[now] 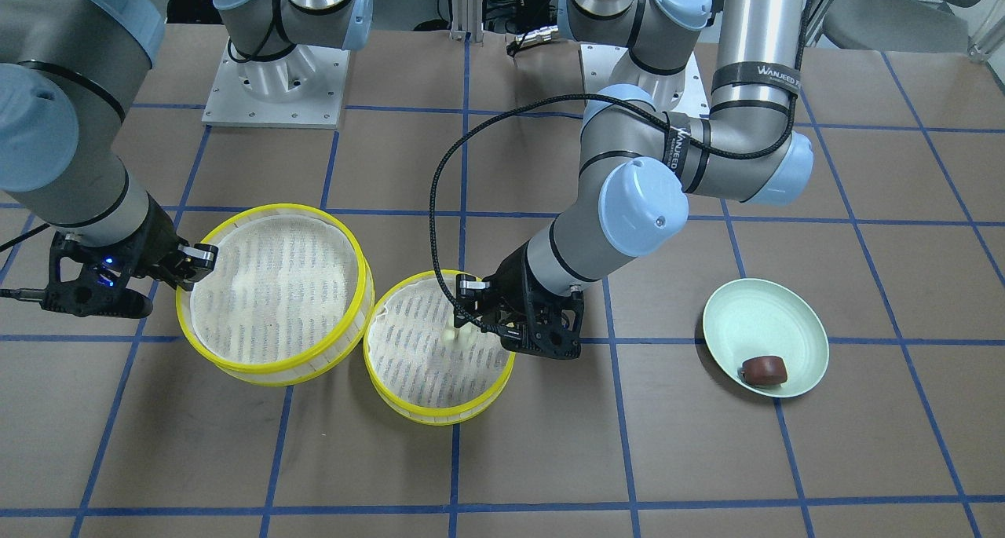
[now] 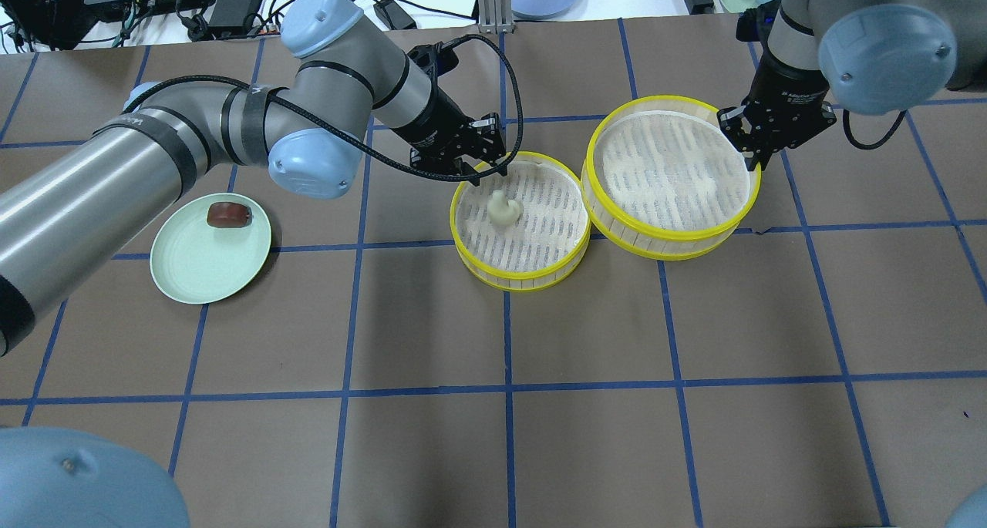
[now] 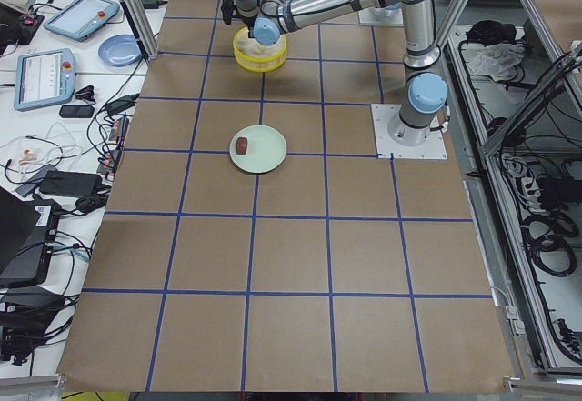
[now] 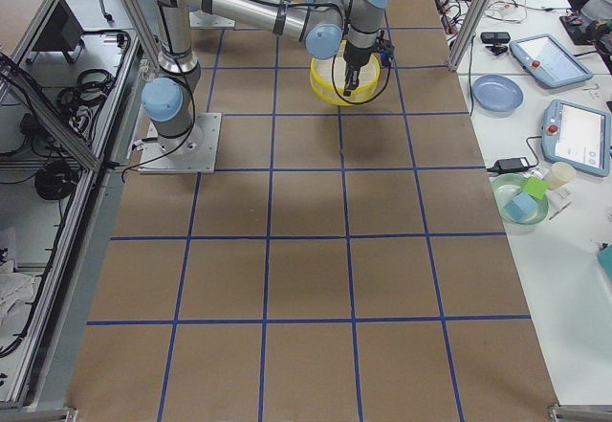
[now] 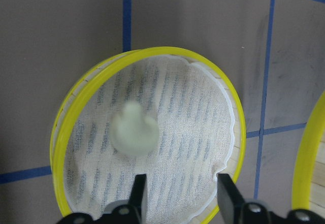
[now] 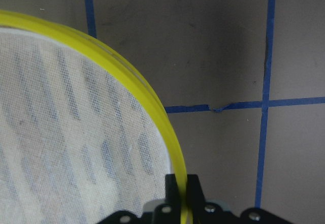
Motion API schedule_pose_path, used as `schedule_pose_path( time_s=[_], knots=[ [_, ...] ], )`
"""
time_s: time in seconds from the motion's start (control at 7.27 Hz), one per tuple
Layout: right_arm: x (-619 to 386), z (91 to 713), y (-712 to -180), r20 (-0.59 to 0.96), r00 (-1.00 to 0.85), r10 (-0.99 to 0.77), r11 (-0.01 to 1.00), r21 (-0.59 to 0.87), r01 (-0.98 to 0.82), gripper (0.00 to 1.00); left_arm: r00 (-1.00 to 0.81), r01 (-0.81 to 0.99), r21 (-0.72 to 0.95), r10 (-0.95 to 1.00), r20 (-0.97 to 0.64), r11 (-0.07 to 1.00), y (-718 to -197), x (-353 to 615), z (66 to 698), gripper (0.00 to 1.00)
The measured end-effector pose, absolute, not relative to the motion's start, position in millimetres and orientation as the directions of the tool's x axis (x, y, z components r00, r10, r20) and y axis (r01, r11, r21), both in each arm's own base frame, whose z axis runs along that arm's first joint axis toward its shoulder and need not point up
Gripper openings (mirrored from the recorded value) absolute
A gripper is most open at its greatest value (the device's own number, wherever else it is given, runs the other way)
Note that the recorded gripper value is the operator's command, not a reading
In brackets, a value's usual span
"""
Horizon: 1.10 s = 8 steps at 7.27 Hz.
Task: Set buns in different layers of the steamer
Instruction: 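Release the white bun and raise the left gripper away from the steamer, then restack the top tier with the right gripper while the left gripper reaches the brown bun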
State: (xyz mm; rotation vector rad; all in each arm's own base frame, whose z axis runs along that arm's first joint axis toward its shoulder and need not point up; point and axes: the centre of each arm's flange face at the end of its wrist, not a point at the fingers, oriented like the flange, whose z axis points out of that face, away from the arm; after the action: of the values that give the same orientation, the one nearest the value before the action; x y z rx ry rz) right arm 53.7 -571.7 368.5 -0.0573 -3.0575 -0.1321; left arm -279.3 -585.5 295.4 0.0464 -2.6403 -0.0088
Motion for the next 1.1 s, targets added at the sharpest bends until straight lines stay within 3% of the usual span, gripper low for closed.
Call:
schedule_pose_path(
  time_s=[0.28, 0.55, 1.1],
  knots=[
    [56.6, 370.4, -571.1, 0.079, -0.996, 0.034, 0.996, 0.078, 0.04, 0.0, -0.881, -0.066, 0.018, -0.067, 0.468, 0.998, -584.6, -279.0, 301.6, 1.0],
    [74.2, 371.6, -571.3, 0.08, -0.996, 0.045, 0.997, 0.061, 0.05, 0.0, -0.945, -0.041, -0.05, -0.022, 0.325, 0.998, -591.9, -242.4, 314.7, 1.0],
    [189.4, 337.4, -574.1, 0.085, -0.991, 0.1, 0.995, 0.006, 0.101, 0.0, -0.972, 0.218, 0.016, 0.215, 0.094, 0.976, -599.6, -62.4, 315.9, 1.0]
  ],
)
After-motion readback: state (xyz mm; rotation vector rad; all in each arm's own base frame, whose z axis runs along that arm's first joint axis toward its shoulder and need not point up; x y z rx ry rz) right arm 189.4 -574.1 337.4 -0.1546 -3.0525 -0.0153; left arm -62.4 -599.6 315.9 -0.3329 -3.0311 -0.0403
